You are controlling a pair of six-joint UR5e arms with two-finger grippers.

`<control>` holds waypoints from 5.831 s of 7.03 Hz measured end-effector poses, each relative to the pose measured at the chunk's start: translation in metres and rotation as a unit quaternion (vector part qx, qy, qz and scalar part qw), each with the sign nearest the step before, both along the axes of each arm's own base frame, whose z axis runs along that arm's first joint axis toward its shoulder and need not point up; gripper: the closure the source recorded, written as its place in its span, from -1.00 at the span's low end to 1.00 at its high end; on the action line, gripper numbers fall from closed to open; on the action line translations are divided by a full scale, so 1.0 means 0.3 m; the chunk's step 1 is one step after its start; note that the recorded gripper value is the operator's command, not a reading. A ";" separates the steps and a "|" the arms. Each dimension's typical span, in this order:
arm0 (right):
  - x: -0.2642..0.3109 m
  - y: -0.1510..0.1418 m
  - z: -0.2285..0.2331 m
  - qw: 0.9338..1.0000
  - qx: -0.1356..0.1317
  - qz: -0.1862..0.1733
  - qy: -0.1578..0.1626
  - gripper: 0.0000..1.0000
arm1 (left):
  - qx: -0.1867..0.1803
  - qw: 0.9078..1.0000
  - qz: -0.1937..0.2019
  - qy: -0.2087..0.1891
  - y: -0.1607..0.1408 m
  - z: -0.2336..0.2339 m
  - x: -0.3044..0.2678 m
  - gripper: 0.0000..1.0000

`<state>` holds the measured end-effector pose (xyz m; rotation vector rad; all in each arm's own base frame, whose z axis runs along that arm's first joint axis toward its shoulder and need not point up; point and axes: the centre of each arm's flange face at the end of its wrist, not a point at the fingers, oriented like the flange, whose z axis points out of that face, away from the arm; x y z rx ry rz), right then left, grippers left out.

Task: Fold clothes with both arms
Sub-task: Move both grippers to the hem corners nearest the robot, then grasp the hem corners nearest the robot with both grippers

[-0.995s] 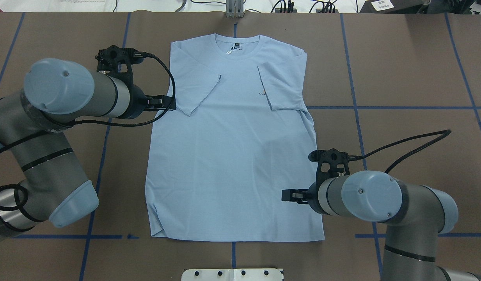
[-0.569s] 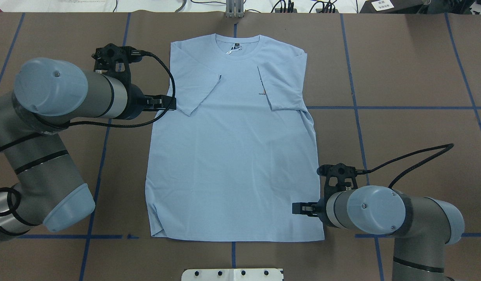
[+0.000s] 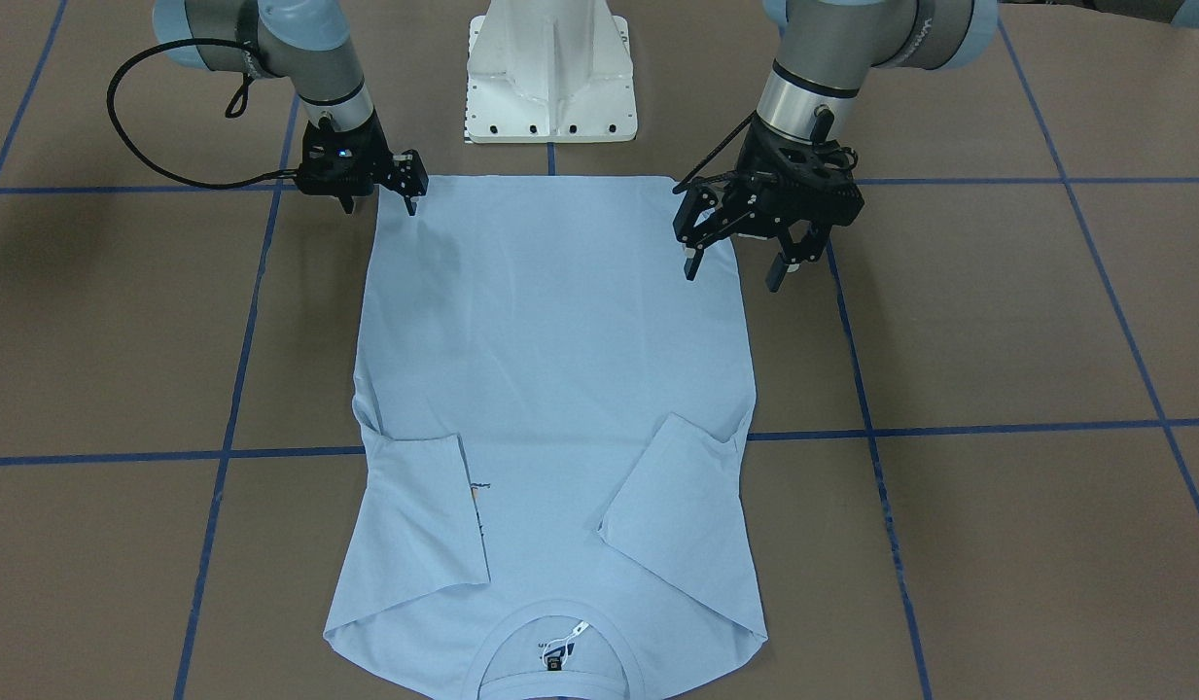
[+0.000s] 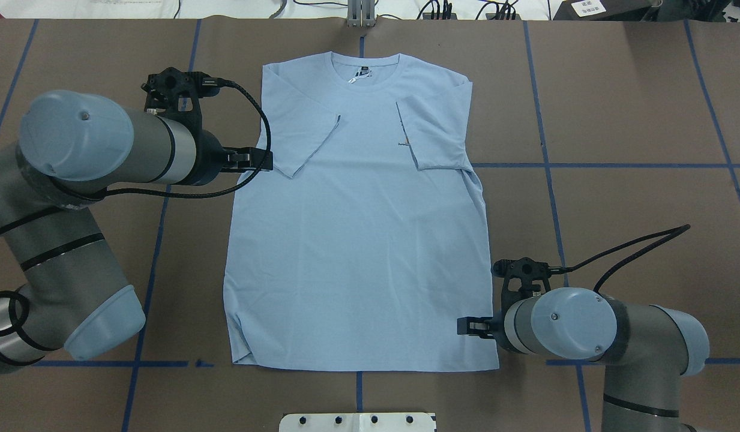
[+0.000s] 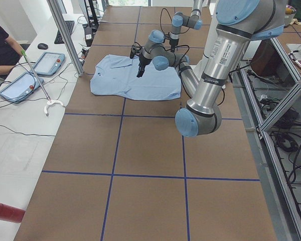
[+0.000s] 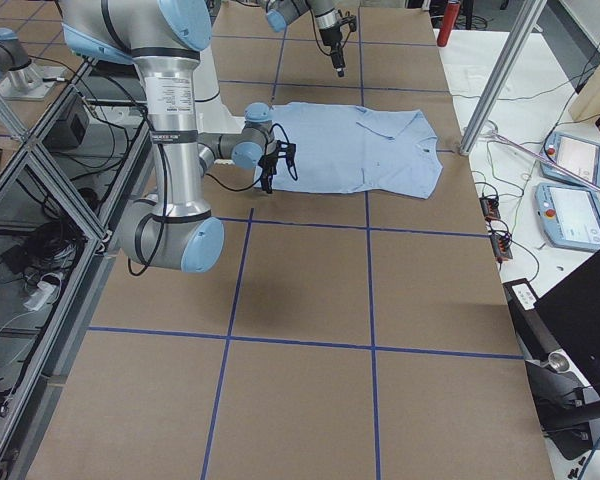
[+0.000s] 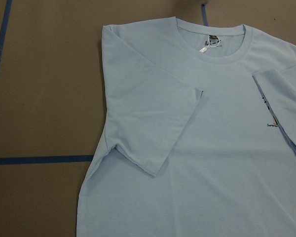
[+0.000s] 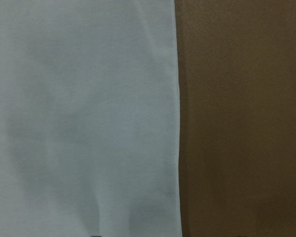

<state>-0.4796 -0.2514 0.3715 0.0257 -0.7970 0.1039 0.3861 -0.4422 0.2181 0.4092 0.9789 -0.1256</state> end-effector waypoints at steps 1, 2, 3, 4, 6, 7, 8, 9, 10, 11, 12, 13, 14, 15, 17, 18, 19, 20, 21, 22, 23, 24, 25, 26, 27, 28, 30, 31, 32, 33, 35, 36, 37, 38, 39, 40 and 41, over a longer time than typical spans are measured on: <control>-0.001 0.006 0.001 1.000 -0.006 -0.006 0.000 -0.87 | 0.000 1.000 0.000 0.000 0.001 0.001 0.002 -1.00; -0.004 0.014 0.001 1.000 -0.010 -0.011 0.000 -0.87 | 0.000 1.000 0.000 0.000 0.002 0.001 0.002 -1.00; -0.009 0.026 0.004 1.000 -0.012 -0.016 0.001 -0.87 | 0.001 1.000 0.000 0.000 0.002 0.001 0.001 -1.00; -0.016 0.042 0.007 1.000 -0.013 -0.022 0.002 -0.59 | 0.001 1.000 0.000 0.000 0.002 -0.001 -0.001 -1.00; -0.029 0.068 0.010 0.999 -0.014 -0.030 0.003 0.34 | 0.001 1.000 0.000 0.001 0.002 -0.003 -0.003 -1.00; -0.030 0.073 0.010 0.999 -0.016 -0.032 0.002 0.66 | 0.001 1.000 0.000 0.001 0.002 -0.003 -0.004 -1.00; -0.028 0.076 0.008 0.999 -0.018 -0.036 0.001 0.75 | 0.000 1.000 0.000 0.001 0.002 -0.003 -0.004 -1.00; -0.027 0.080 0.004 0.999 -0.022 -0.040 -0.001 0.75 | 0.000 1.000 -0.001 0.001 0.001 -0.002 -0.005 -1.00; -0.023 0.082 -0.003 0.999 -0.025 -0.043 -0.004 0.79 | -0.001 1.000 -0.001 0.001 0.000 -0.001 -0.005 -1.00; -0.018 0.083 -0.010 0.999 -0.026 -0.044 -0.007 0.99 | -0.001 1.000 -0.001 0.001 0.000 0.000 -0.005 -1.00; -0.014 0.084 -0.015 0.999 -0.026 -0.044 -0.008 1.00 | -0.001 1.000 -0.001 0.000 -0.001 0.001 -0.005 -1.00; -0.004 0.085 -0.025 0.999 -0.025 -0.044 -0.011 1.00 | -0.002 1.000 -0.002 -0.001 -0.001 0.006 -0.005 -1.00; 0.018 0.088 -0.054 0.999 -0.021 -0.042 -0.021 1.00 | -0.008 1.000 -0.001 -0.003 0.002 0.026 -0.003 -1.00; 0.051 0.090 -0.109 0.998 -0.015 -0.040 -0.039 1.00 | -0.029 1.000 0.001 -0.003 0.013 0.072 0.005 -1.00; 0.113 0.070 -0.208 0.997 -0.005 -0.031 -0.074 1.00 | -0.101 0.995 0.022 -0.003 0.101 0.198 0.045 -1.00; 0.136 0.052 -0.233 0.996 0.000 -0.023 -0.082 1.00 | -0.140 0.989 0.034 -0.006 0.194 0.250 0.115 -1.00; 0.147 0.040 -0.242 0.996 0.004 -0.016 -0.084 1.00 | -0.178 0.983 0.040 -0.011 0.300 0.293 0.192 -1.00; 0.153 0.031 -0.245 0.996 0.007 -0.010 -0.085 1.00 | -0.215 0.976 0.029 -0.016 0.408 0.332 0.263 -1.00; 0.157 0.023 -0.246 0.996 0.008 -0.007 -0.085 1.00 | -0.246 0.969 0.009 -0.018 0.499 0.357 0.320 -0.99; 0.161 0.017 -0.249 0.996 0.009 -0.004 -0.086 1.00 | -0.266 0.964 -0.003 -0.020 0.555 0.375 0.351 -0.93; 0.165 0.009 -0.253 0.996 0.010 -0.002 -0.087 1.00 | -0.275 0.961 -0.009 -0.025 0.581 0.394 0.361 -0.87; 0.170 0.000 -0.258 0.996 0.011 0.001 -0.088 1.00 | -0.280 0.960 -0.012 -0.030 0.591 0.414 0.357 -0.81; 0.174 -0.007 -0.261 0.996 0.011 0.004 -0.089 1.00 | -0.281 0.959 -0.014 -0.034 0.595 0.429 0.347 -0.81; 0.178 -0.013 -0.262 0.996 0.012 0.005 -0.090 1.00 | -0.282 0.959 -0.014 -0.035 0.599 0.433 0.336 -0.81; 0.181 -0.018 -0.263 0.996 0.012 0.007 -0.090 1.00 | -0.282 0.959 -0.013 -0.033 0.604 0.428 0.331 -0.80; 0.183 -0.021 -0.263 0.996 0.012 0.008 -0.090 1.00 | -0.283 0.959 -0.011 -0.033 0.612 0.426 0.335 -0.77; 0.185 -0.023 -0.261 0.996 0.012 0.008 -0.089 1.00 | -0.287 0.957 -0.005 -0.036 0.647 0.429 0.363 -0.67; 0.185 -0.024 -0.260 0.996 0.011 0.008 -0.089 1.00 | -0.288 0.957 -0.003 -0.036 0.657 0.428 0.372 -0.56; 0.187 -0.025 -0.260 0.996 0.011 0.009 -0.089 1.00 | -0.289 0.956 0.000 -0.038 0.670 0.429 0.383 -0.35; 0.188 -0.028 -0.260 0.996 0.011 0.009 -0.089 1.00 | -0.293 0.955 0.002 -0.038 0.686 0.429 0.395 -0.13; 0.193 -0.035 -0.260 0.996 0.010 0.011 -0.089 1.00 | -0.300 0.953 0.001 -0.043 0.707 0.425 0.411 0.05; 0.194 -0.036 -0.261 0.996 0.010 0.011 -0.090 1.00 | -0.301 0.952 0.000 -0.045 0.710 0.422 0.416 0.18; 0.196 -0.039 -0.260 0.996 0.010 0.011 -0.090 1.00 | -0.302 0.952 0.001 -0.046 0.712 0.420 0.420 0.38; 0.198 -0.042 -0.260 0.996 0.010 0.012 -0.089 1.00 | -0.301 0.952 0.001 -0.045 0.713 0.418 0.421 0.61; 0.201 -0.046 -0.259 0.996 0.010 0.014 -0.089 1.00 | -0.301 0.952 0.001 -0.045 0.713 0.416 0.421 0.78; 0.204 -0.051 -0.258 0.996 0.010 0.015 -0.089 1.00 | -0.301 0.953 0.002 -0.044 0.713 0.413 0.421 0.91; 0.205 -0.053 -0.258 0.996 0.010 0.016 -0.089 1.00 | -0.302 0.952 0.001 -0.047 0.714 0.412 0.420 0.94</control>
